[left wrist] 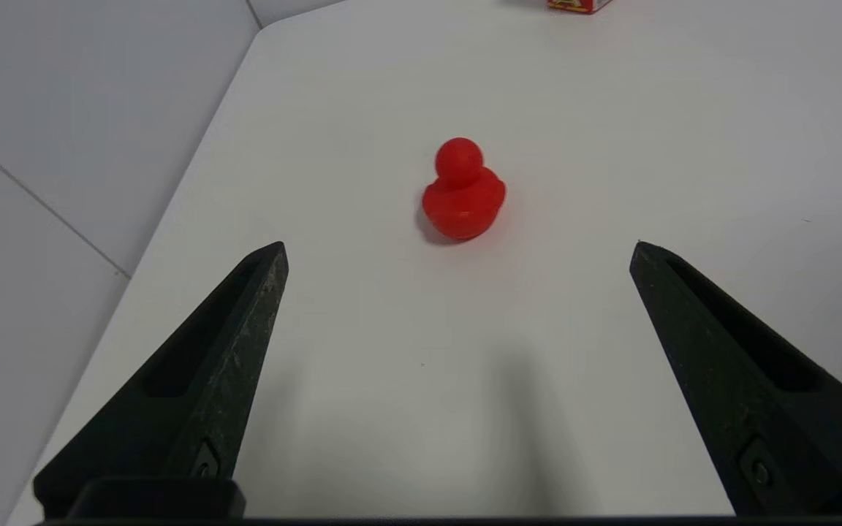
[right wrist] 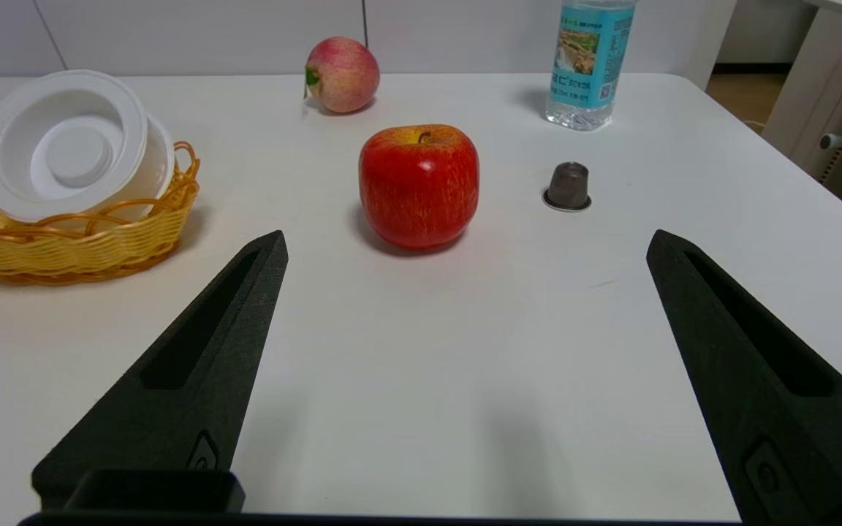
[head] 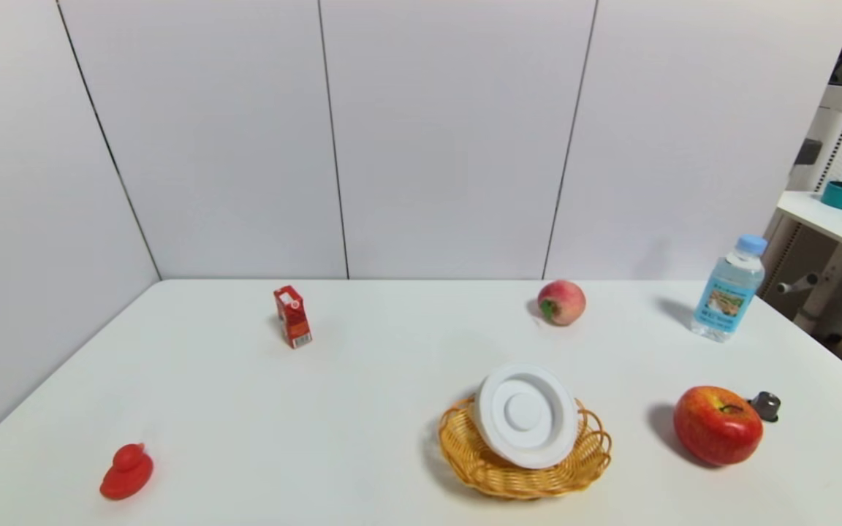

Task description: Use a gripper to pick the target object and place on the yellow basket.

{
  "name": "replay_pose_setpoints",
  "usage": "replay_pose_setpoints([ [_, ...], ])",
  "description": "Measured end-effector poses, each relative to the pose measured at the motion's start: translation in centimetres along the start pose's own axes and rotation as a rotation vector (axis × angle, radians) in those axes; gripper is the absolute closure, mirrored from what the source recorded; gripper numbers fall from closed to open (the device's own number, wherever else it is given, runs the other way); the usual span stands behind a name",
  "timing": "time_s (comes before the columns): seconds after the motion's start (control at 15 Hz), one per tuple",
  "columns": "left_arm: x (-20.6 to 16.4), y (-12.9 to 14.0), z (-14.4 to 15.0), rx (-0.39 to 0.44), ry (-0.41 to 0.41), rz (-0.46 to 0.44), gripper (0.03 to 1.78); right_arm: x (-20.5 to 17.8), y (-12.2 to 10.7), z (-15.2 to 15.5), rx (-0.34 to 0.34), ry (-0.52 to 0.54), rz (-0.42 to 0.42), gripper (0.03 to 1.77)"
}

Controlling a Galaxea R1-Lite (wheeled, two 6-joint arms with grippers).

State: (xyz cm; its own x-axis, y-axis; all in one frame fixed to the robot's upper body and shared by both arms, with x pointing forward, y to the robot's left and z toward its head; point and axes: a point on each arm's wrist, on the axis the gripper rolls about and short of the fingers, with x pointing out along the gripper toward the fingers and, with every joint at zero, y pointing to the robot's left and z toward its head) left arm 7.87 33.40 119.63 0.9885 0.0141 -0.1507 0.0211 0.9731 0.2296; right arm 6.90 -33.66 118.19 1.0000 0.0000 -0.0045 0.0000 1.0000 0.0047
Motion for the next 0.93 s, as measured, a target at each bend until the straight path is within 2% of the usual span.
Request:
replay_pose_setpoints([
  [0.2,-0.6,-0.3,-0.8,-0.036,-0.069,-0.066,0.12,0.0,0.0,0.0,0.0,0.0,0.001,0.1],
  [0.33,-0.8,-0.4,-1.1,-0.066,-0.099,-0.055,0.12,0.0,0.0,0.0,0.0,0.0,0.001,0.1],
  [0.53,-0.9,-0.4,-1.3,-0.155,-0.13,-0.045,0.12,0.0,0.0,0.0,0.0,0.0,0.001,0.1],
  [0.93,-0.9,-0.4,-1.4,-0.179,-0.14,-0.037,0.12,0.0,0.0,0.0,-0.001,0.0,0.001,0.1],
])
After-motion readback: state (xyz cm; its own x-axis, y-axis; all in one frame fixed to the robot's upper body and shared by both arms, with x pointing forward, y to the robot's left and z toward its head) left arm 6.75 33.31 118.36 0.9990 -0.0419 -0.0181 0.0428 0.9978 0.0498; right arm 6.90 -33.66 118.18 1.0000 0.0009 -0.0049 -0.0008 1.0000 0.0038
